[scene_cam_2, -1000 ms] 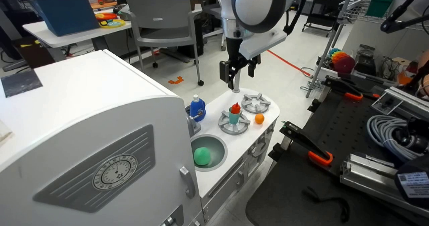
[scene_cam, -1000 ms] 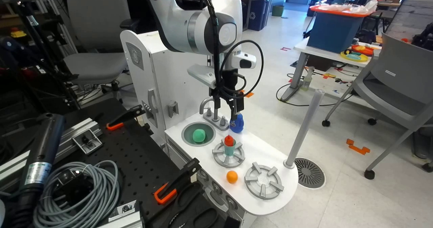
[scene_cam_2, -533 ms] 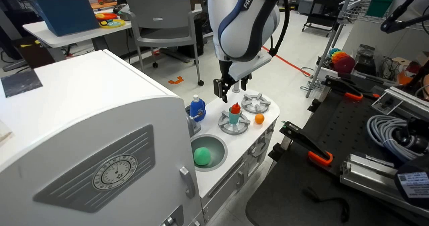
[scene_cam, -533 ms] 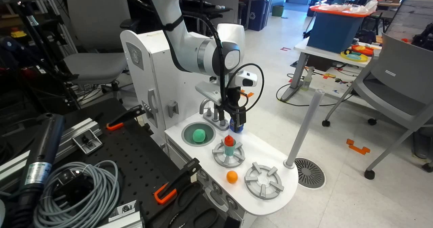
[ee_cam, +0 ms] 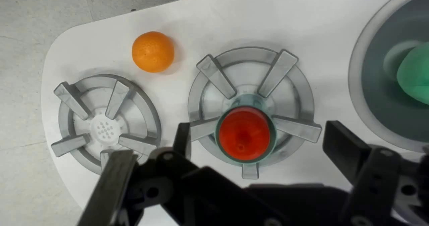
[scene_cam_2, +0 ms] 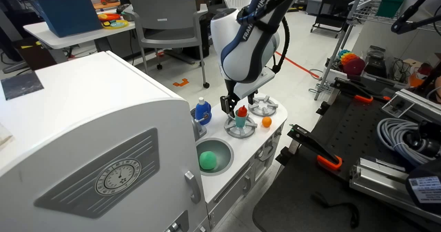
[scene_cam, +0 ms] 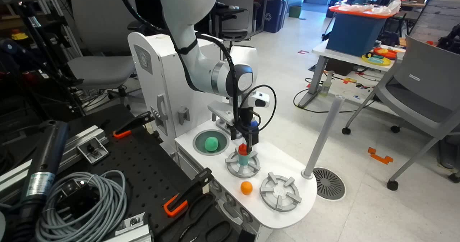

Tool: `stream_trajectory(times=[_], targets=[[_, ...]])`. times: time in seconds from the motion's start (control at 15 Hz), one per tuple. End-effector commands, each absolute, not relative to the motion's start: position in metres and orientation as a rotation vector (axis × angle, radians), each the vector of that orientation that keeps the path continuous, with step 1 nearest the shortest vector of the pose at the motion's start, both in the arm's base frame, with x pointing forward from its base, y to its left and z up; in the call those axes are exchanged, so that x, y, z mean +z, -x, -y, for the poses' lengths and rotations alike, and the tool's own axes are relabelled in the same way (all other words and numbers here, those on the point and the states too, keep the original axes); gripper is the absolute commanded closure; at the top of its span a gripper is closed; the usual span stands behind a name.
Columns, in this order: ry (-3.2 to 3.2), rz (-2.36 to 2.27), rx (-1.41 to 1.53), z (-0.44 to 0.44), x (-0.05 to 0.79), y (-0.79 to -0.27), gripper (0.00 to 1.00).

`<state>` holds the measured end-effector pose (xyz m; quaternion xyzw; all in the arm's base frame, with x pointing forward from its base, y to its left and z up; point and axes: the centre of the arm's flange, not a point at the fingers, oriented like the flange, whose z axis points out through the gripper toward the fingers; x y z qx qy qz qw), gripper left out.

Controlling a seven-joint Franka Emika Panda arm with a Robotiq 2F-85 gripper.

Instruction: Remove the red bottle from the cup and put it on the counter

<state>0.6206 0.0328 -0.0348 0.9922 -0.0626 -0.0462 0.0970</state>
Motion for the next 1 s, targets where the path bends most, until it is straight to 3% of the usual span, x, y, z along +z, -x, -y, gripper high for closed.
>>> stream_trajectory(times=[0.0, 0.07, 0.6, 0.93], targets=[[-2.914, 0.184, -0.151, -0.033, -0.044, -0.635, 0.08], [-2.915, 0.187, -0.154, -0.033, -0.045, -0.636, 0.26], [-2.921, 0.201, -0.164, -0.036, -0.040, -0.635, 0.86], [-2.960, 0.217, -0.155, -0.040, -0.008, -0.622, 0.86]])
